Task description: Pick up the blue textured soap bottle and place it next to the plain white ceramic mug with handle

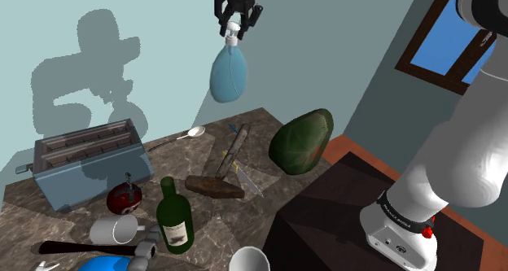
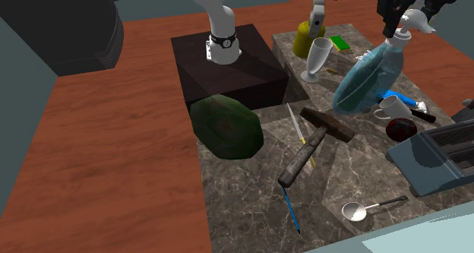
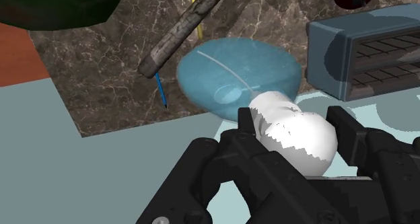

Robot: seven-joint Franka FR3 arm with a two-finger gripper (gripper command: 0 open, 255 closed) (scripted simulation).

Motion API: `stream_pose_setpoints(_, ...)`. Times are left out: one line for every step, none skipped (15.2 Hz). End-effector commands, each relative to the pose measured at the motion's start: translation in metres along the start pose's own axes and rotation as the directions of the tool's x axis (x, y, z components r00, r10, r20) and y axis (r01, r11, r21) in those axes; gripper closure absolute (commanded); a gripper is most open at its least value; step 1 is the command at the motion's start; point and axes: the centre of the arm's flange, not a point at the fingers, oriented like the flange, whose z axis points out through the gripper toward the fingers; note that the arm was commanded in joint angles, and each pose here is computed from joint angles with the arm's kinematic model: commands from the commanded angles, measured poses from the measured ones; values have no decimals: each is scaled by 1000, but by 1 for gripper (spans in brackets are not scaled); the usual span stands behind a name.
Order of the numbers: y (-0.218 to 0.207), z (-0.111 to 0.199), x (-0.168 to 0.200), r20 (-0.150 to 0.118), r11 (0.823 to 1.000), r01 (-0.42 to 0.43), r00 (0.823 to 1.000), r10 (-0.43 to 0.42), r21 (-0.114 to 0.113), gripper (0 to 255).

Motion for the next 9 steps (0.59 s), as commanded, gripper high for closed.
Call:
stream_pose_setpoints(-25, 4, -7, -1, 1000, -2, 1000, 2, 1, 255)
stream_pose_setpoints(-38, 6, -12, -1, 1000, -2, 1000, 2, 1, 255)
stream_pose_setpoints(-50, 8, -17, -1, 1000, -2, 1000, 2, 1, 255)
stream_pose_setpoints(-62, 9, -21, -1, 1000, -2, 1000, 2, 1, 255)
stream_pose_setpoints(-74, 11, -26, -1, 1000, -2, 1000, 2, 1, 255)
stream_pose_setpoints(-87, 13, -30, -1, 1000, -2, 1000, 2, 1, 255)
stream_pose_setpoints(-99, 15, -35, -1, 1000, -2, 1000, 2, 1, 255)
stream_pose_setpoints(-111, 16, -40, -1, 1000, -2, 1000, 2, 1, 255)
stream_pose_setpoints(-123, 18, -44, -1, 1000, -2, 1000, 2, 1, 255)
